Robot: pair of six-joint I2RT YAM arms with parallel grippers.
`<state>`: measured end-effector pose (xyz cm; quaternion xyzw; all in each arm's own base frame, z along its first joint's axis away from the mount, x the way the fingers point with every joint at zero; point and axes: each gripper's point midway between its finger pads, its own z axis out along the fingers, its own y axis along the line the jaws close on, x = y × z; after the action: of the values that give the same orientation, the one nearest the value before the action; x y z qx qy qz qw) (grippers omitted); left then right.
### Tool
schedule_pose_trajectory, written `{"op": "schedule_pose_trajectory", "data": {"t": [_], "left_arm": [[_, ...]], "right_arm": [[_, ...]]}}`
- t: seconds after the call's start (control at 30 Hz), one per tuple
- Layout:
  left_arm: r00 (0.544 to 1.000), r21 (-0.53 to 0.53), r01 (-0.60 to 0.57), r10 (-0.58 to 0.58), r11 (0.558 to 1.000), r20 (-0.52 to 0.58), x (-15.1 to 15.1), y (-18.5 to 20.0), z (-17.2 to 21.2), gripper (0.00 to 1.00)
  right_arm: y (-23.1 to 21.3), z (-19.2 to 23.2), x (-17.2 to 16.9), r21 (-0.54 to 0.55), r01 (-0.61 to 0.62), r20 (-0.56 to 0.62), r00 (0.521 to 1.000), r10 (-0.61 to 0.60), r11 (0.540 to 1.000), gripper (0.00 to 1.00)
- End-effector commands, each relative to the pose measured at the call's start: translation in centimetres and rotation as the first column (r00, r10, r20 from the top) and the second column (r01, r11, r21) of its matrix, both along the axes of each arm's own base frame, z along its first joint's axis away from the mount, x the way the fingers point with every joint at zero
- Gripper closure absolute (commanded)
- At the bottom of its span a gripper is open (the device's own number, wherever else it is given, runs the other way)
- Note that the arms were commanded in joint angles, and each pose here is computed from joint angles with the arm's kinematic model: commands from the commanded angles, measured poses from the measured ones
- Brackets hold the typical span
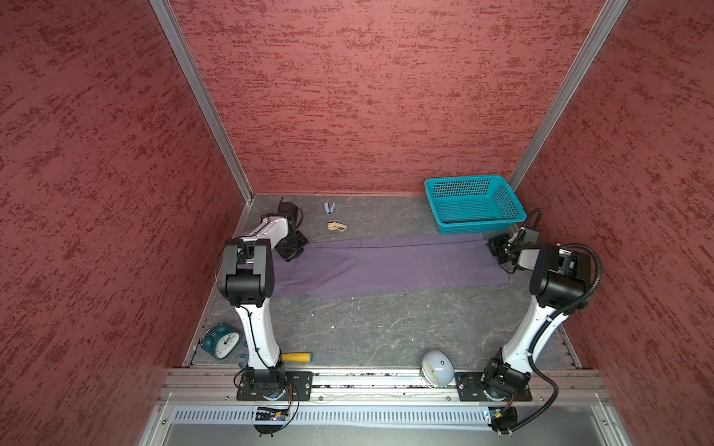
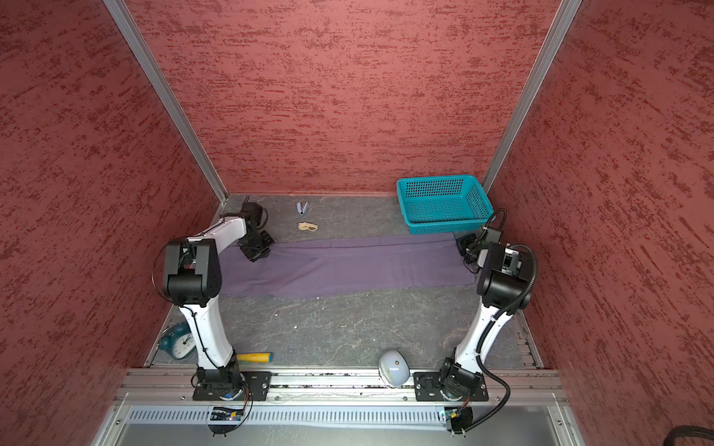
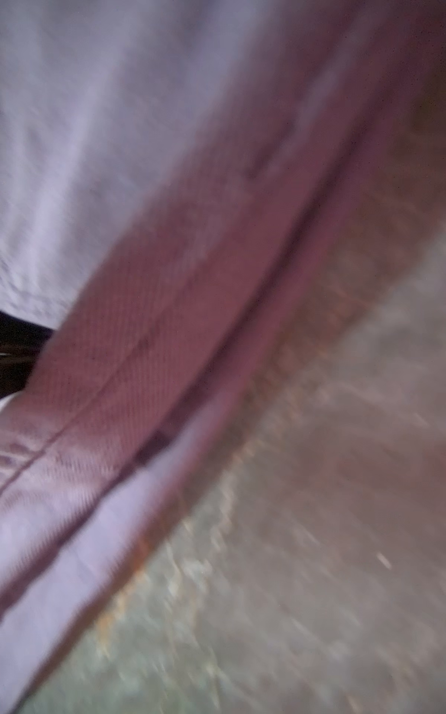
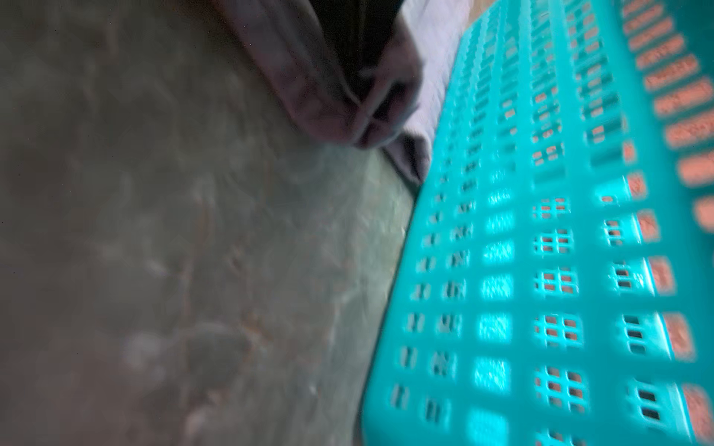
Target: Fold and stack the trousers
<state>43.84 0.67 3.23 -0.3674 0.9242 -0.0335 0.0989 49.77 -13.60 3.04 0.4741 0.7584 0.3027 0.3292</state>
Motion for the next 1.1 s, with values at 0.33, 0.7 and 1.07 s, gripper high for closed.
{"op": "schedule_pose_trajectory", "data": {"t": [0.33,0.7,1.07], "left_arm": [[0.990,0.009,0.007,-0.009,1.000,0.144,7.2,1.1,5.8,0.92],[0.986,-0.035,0.062,-0.056,0.997,0.159,-1.7,-0.7,7.6,0.81],[0.996,-0.032,-0.047,0.049,0.998,0.078,-10.6,2.5,5.4,0.64]], "right_arm": [[0.2,2.8,3.3,0.025,0.008,0.090,0.996,-0.010,1.000,1.00],[1.7,4.4,-5.7,-0.217,-0.083,-0.073,0.995,0.069,0.973,0.91],[5.7,4.8,-11.6,-0.404,-0.250,-0.250,0.955,0.157,0.880,0.71]]}}
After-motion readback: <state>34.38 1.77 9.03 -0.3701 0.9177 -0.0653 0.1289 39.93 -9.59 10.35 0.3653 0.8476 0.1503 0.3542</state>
